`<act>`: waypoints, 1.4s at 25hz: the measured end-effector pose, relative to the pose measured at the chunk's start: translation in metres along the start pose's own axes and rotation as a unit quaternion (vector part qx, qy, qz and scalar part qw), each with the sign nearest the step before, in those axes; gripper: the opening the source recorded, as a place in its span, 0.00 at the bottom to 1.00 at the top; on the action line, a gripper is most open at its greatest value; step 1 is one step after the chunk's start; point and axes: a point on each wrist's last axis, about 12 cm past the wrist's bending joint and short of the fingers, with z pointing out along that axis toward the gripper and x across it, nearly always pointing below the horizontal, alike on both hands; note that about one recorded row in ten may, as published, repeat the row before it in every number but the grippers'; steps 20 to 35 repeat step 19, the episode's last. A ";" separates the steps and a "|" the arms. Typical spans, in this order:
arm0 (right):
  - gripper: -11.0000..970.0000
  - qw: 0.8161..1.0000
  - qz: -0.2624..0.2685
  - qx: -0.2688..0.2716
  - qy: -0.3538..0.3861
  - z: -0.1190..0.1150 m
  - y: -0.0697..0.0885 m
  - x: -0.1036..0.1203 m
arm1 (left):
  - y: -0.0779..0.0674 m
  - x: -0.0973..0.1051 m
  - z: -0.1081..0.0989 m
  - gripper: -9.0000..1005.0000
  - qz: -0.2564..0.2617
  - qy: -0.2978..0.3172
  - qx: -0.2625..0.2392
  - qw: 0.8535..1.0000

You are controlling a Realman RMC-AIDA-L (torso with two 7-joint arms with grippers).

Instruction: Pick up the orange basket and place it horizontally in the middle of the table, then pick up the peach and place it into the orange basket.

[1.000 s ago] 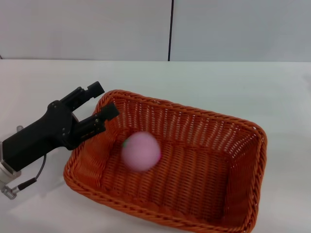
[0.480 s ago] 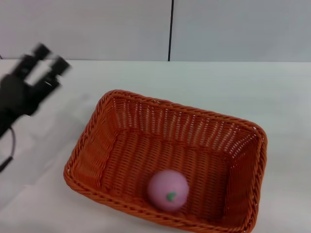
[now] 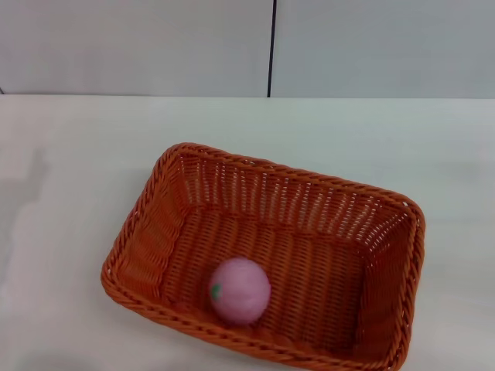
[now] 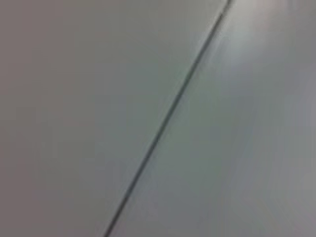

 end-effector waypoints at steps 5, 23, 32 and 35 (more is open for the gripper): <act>0.42 0.999 0.004 0.029 -0.023 -0.007 -0.005 -0.001 | 0.004 -0.003 0.003 0.84 0.005 -0.018 -0.016 1.000; 0.42 0.998 0.007 0.055 -0.036 -0.012 -0.009 -0.001 | 0.004 -0.003 0.007 0.84 0.003 -0.030 -0.021 0.999; 0.42 0.998 0.007 0.055 -0.036 -0.012 -0.009 -0.001 | 0.004 -0.003 0.007 0.84 0.003 -0.030 -0.021 0.999; 0.42 0.998 0.007 0.055 -0.036 -0.012 -0.009 -0.001 | 0.004 -0.003 0.007 0.84 0.003 -0.030 -0.021 0.999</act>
